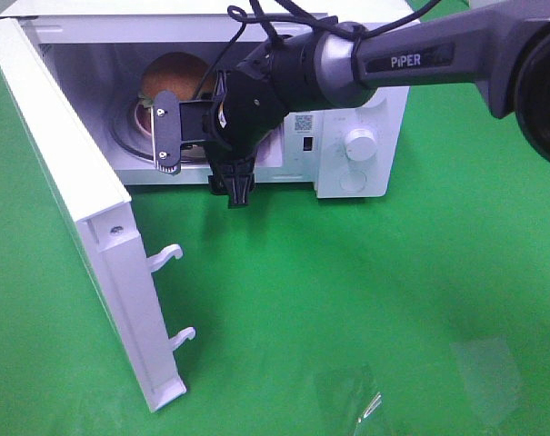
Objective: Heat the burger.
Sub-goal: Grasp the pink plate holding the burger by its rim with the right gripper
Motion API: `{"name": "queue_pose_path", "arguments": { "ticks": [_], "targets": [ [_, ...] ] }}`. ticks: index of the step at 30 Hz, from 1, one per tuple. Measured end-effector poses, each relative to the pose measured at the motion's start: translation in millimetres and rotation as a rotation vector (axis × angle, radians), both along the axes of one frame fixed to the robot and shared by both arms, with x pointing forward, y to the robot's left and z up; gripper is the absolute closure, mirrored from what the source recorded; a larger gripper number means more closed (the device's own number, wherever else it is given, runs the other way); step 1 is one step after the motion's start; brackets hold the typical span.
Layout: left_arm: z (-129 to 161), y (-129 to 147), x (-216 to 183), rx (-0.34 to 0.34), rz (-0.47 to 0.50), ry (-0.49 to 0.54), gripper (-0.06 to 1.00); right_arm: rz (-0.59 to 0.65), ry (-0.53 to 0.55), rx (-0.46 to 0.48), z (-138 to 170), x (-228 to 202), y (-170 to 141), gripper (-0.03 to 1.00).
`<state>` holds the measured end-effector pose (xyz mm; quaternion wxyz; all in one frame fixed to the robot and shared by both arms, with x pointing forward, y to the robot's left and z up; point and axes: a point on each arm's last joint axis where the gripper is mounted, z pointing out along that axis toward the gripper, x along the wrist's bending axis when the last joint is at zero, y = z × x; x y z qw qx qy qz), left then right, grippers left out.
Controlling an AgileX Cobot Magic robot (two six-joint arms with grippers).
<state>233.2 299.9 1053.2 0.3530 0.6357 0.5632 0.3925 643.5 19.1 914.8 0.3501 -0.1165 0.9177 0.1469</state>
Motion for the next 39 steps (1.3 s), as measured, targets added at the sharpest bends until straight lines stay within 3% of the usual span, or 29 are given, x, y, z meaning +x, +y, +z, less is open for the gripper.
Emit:
{"name": "queue_pose_path", "arguments": {
  "ticks": [3, 21, 23, 24, 25, 26, 27, 28, 29, 31, 32, 33, 39],
  "targets": [
    [0.0, 0.0, 0.0, 0.0, 0.0, 0.0, -0.05, -0.007, 0.005, 0.045, -1.9, 1.8, 1.2, 0.19],
    [0.0, 0.1, 0.0, 0.001, 0.001, 0.0, -0.05, -0.046, 0.009, 0.06, -2.1, 12.7, -12.5, 0.22],
    [0.0, 0.1, 0.0, 0.001, 0.001, 0.0, -0.05, -0.053, 0.015, 0.064, -3.2, 13.5, -13.6, 0.27],
    [0.0, 0.1, 0.0, 0.001, 0.001, 0.0, -0.05, -0.056, 0.017, 0.067, -3.2, 13.7, -13.9, 0.35],
    [0.0, 0.1, 0.0, 0.001, 0.001, 0.0, -0.05, -0.056, 0.017, 0.067, -3.2, 13.7, -13.9, 0.35],
    [0.0, 0.1, 0.0, 0.001, 0.001, 0.0, -0.05, -0.057, 0.018, 0.069, -3.2, 13.6, -13.9, 0.45],
    [0.0, 0.1, 0.0, 0.001, 0.001, 0.0, -0.05, -0.057, 0.018, 0.069, -3.2, 13.6, -13.9, 0.45],
    [0.0, 0.1, 0.0, 0.001, 0.001, 0.0, -0.05, -0.06, 0.021, 0.071, -3.3, 13.5, -13.9, 0.57],
    [0.0, 0.1, 0.0, 0.001, 0.001, 0.0, -0.05, -0.06, 0.021, 0.071, -3.3, 13.5, -13.9, 0.57],
    [0.0, 0.1, 0.0, 0.001, 0.001, 0.0, -0.05, -0.067, 0.029, 0.078, -3.2, 13.3, -13.7, 0.74],
    [0.0, 0.1, 0.0, 0.001, 0.001, 0.0, -0.05, -0.067, 0.029, 0.078, -3.2, 13.3, -13.7, 0.74],
    [0.0, 0.1, 0.0, 0.001, 0.001, 0.0, -0.05, -0.069, 0.039, 0.066, -4.2, 12.7, -14.6, 0.81],
    [0.0, 0.1, 0.0, 0.001, 0.001, 0.0, -0.05, -0.055, 0.058, 0.041, -3.1, 5.1, -8.4, 0.84]
  ]
}}
